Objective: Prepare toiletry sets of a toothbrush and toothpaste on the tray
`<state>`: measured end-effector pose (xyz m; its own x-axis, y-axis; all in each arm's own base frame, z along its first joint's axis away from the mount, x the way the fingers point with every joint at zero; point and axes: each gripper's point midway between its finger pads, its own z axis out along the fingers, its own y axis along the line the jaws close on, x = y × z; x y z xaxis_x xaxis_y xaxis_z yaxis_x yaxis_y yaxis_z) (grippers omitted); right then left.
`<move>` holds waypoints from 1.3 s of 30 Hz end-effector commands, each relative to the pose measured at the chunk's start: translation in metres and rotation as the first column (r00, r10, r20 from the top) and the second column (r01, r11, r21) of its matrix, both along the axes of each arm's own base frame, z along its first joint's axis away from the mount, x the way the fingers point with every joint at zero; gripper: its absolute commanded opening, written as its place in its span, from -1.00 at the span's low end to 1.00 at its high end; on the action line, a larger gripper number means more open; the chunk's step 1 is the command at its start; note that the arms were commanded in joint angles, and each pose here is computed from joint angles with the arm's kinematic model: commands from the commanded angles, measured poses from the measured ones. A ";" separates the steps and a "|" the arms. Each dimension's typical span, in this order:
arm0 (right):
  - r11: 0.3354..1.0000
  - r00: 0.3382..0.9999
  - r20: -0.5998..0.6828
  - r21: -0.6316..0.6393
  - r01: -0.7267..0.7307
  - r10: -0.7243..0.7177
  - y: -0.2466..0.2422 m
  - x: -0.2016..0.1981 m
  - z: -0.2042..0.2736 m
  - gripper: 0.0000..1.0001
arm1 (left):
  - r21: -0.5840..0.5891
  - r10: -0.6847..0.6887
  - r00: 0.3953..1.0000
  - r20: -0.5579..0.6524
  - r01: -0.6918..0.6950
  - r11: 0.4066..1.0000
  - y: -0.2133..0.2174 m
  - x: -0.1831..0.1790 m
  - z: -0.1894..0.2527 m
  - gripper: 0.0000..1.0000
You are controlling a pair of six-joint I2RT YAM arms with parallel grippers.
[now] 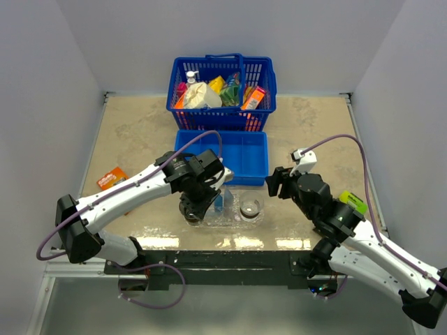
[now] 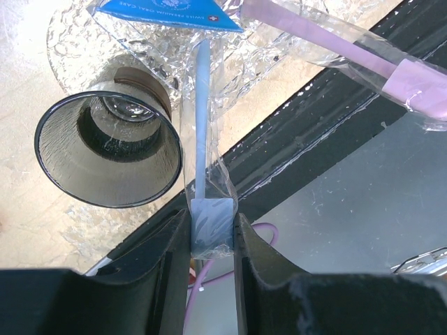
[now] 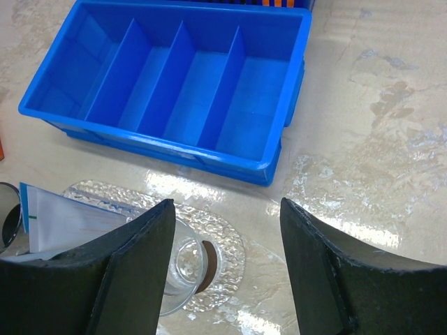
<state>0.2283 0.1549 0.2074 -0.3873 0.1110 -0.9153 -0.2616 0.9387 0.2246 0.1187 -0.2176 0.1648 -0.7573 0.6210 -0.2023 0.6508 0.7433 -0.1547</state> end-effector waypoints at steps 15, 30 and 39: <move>0.999 1.000 0.022 0.039 0.003 -0.004 0.002 0.002 0.010 0.54 | -0.030 -0.008 0.996 0.090 0.010 1.000 -0.001 0.011 0.015 0.26; 0.994 0.999 0.027 0.100 -0.039 0.036 0.013 -0.002 0.024 0.95 | -0.092 0.034 0.967 0.253 -0.010 0.996 -0.004 0.037 0.041 0.96; 0.992 0.999 0.000 0.112 -0.052 0.052 0.033 0.012 0.025 0.96 | -0.315 0.258 0.846 0.467 -0.114 0.942 -0.004 0.103 0.074 1.00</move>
